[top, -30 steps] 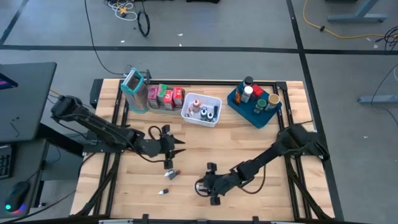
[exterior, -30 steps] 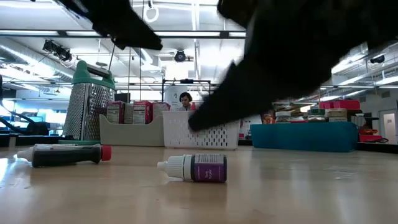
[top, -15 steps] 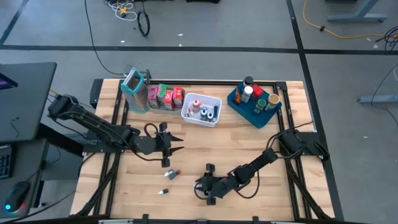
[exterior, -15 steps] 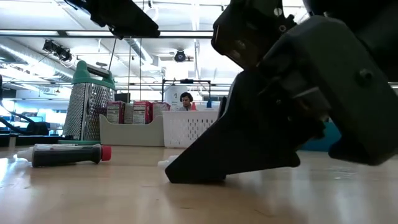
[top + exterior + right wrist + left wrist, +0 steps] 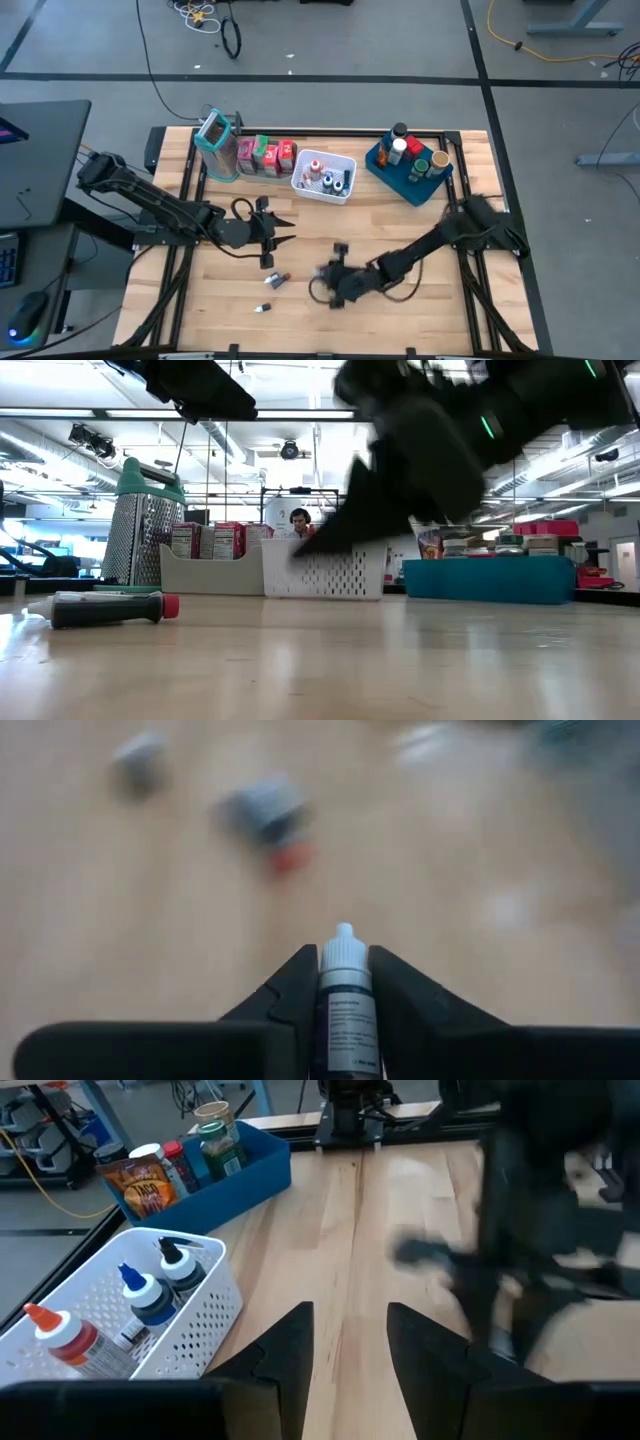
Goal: Pick & Place Kitchen Items
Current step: Put the small purple food coloring bottle into the white bin
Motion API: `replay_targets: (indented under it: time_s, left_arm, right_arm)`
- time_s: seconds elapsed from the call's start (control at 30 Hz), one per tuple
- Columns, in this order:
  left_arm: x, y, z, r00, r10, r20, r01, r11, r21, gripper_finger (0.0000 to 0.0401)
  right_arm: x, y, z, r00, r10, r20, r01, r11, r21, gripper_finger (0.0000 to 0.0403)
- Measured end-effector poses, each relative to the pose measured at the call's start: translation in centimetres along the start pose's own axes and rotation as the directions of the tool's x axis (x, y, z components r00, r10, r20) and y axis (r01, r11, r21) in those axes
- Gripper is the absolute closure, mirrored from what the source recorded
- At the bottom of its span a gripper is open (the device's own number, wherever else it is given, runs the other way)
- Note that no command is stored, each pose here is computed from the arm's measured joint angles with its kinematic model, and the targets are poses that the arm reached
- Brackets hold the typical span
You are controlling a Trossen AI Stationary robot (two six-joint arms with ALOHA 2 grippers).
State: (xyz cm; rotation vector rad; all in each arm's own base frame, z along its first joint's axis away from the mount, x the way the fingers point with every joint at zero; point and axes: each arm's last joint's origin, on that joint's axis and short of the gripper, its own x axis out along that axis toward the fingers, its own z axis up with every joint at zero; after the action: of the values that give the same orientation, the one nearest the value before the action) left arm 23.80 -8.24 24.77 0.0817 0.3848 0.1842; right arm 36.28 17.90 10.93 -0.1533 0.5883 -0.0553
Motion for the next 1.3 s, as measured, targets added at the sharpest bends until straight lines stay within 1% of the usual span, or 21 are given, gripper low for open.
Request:
replay_targets:
  time_s: [0.07, 0.1, 0.17, 0.23, 0.27, 0.33, 0.47, 0.57, 0.63, 0.67, 0.77, 0.83, 0.87, 0.97, 1.07, 1.17, 1.3]
  left_arm:
    - [0.0, 0.0, 0.1, 1.000, 0.000, 0.006, 0.001, 1.000, -0.011, 0.0263]
    - [0.0, 0.0, 0.1, 1.000, -0.001, 0.008, 0.001, 1.000, -0.012, 0.0263]
    - [0.0, 0.0, 0.2, 1.000, -0.002, 0.015, 0.002, 1.000, -0.006, 0.0263]
    - [0.0, 0.0, 0.2, 1.000, -0.002, 0.017, 0.002, 1.000, -0.002, 0.0263]
    - [0.0, 0.0, 0.2, 1.000, -0.002, 0.016, 0.002, 1.000, -0.001, 0.0263]
    - [0.0, 0.0, 0.1, 1.000, -0.006, 0.013, 0.006, 1.000, -0.001, 0.0263]
    - [0.0, -0.2, 0.1, 0.999, -0.053, 0.006, 0.053, 0.999, 0.000, 0.0263]
    - [0.0, -0.3, 0.1, 0.994, -0.107, 0.000, 0.107, 0.994, -0.002, 0.0263]
    - [0.0, -0.4, 0.1, 0.991, -0.132, 0.001, 0.132, 0.991, -0.004, 0.0263]
    - [0.0, -0.4, 0.1, 0.990, -0.139, 0.002, 0.139, 0.990, -0.003, 0.0263]
    - [0.0, -0.5, 0.1, 0.989, -0.151, 0.001, 0.151, 0.989, -0.004, 0.0263]
    - [0.0, -0.5, 0.1, 0.988, -0.153, -0.001, 0.153, 0.988, 0.000, 0.0263]
    - [0.0, -0.5, 0.1, 0.988, -0.153, -0.003, 0.153, 0.988, 0.015, 0.0263]
    - [0.0, -0.4, 0.0, 0.988, -0.152, -0.011, 0.152, 0.985, 0.081, 0.0263]
    - [0.0, -0.4, 0.0, 0.988, -0.151, -0.011, 0.152, 0.983, 0.101, 0.0263]
    - [0.0, -0.4, 0.0, 0.988, -0.151, -0.011, 0.151, 0.983, 0.099, 0.0263]
    - [0.0, -0.4, 0.0, 0.989, -0.151, -0.011, 0.151, 0.984, 0.099, 0.0263]
  right_arm:
    - [-1.6, -1.7, 2.0, 0.991, -0.132, 0.014, 0.133, 0.991, -0.022, 0.0317]
    - [-2.3, -2.8, 2.8, 0.978, -0.209, 0.012, 0.209, 0.977, -0.030, 0.0315]
    - [-3.8, -5.0, 3.9, 0.933, -0.359, -0.007, 0.358, 0.932, -0.053, 0.0314]
    - [-5.1, -7.5, 5.0, 0.881, -0.474, -0.020, 0.473, 0.880, -0.037, 0.0317]
    - [-5.8, -8.7, 5.7, 0.859, -0.512, -0.024, 0.512, 0.859, -0.011, 0.0318]
    - [-6.7, -11.0, 6.4, 0.830, -0.555, -0.049, 0.557, 0.829, 0.043, 0.0318]
    - [-7.9, -14.7, 6.7, 0.786, -0.607, -0.119, 0.617, 0.784, 0.075, 0.0316]
    - [-8.0, -17.3, 6.7, 0.742, -0.652, -0.156, 0.669, 0.737, 0.096, 0.0316]
    - [-7.7, -19.0, 6.3, 0.718, -0.668, -0.197, 0.692, 0.716, 0.093, 0.0315]
    - [-7.4, -19.8, 6.1, 0.717, -0.663, -0.215, 0.692, 0.715, 0.102, 0.0315]
    - [-6.3, -21.8, 4.8, 0.753, -0.593, -0.283, 0.644, 0.753, 0.137, 0.0315]
    - [-5.7, -22.8, 3.8, 0.776, -0.551, -0.306, 0.615, 0.770, 0.171, 0.0314]
    - [-5.5, -23.2, 3.3, 0.779, -0.538, -0.322, 0.607, 0.775, 0.177, 0.0314]
    - [-5.0, -23.9, 2.5, 0.807, -0.494, -0.323, 0.571, 0.792, 0.215, 0.0314]
    - [-4.8, -24.3, 1.7, 0.829, -0.453, -0.329, 0.537, 0.809, 0.240, 0.0313]
    - [-4.9, -24.6, 1.6, 0.818, -0.471, -0.331, 0.556, 0.795, 0.243, 0.0305]
    - [-4.9, -24.8, 1.7, 0.808, -0.493, -0.322, 0.574, 0.782, 0.243, 0.0281]
